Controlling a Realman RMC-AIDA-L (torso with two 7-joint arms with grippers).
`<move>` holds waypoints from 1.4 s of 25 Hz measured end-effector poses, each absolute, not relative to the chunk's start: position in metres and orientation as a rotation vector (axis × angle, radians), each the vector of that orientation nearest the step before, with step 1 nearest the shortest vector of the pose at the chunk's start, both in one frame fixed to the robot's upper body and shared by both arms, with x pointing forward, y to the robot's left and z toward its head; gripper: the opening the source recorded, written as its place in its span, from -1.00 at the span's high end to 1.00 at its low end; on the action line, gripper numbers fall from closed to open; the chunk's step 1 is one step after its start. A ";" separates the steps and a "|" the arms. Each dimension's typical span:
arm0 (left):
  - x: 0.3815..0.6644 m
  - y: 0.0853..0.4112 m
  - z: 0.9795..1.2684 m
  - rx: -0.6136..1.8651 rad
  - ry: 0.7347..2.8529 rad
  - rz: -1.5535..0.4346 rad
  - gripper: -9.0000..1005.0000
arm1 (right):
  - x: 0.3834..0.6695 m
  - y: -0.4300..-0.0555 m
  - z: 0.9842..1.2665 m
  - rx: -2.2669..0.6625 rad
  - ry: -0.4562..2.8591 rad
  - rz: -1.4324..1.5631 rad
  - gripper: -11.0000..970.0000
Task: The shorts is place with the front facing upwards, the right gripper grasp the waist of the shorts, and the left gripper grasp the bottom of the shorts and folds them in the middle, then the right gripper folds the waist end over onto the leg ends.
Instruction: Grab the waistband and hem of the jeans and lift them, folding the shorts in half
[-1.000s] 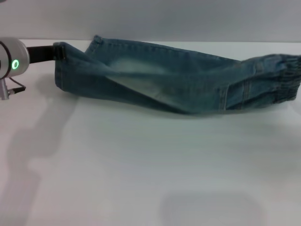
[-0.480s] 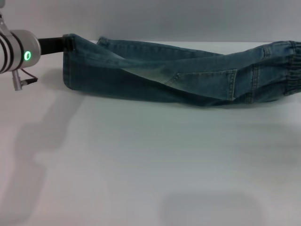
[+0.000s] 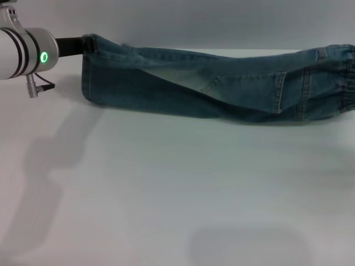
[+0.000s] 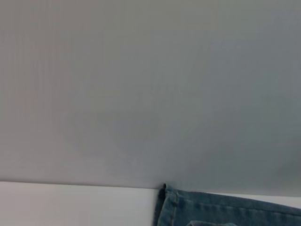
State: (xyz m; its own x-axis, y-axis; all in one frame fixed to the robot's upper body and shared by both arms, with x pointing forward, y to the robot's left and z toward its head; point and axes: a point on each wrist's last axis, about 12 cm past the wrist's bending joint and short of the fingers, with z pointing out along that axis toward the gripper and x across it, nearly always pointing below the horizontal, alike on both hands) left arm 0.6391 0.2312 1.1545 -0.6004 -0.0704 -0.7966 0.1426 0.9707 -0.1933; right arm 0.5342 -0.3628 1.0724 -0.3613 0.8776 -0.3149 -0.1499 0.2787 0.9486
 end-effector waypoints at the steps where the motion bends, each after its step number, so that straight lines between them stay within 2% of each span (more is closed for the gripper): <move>1: 0.640 0.231 1.154 0.046 2.195 -0.295 0.77 | 0.535 -0.363 1.072 0.701 1.533 1.283 0.98; 29: 0.648 0.240 1.151 0.001 2.174 -0.281 0.77 | 0.539 -0.356 1.065 0.750 1.525 1.277 0.99; 35: 0.660 0.230 1.148 -0.011 2.096 -0.295 0.77 | 0.544 -0.364 1.068 0.788 1.435 1.227 0.99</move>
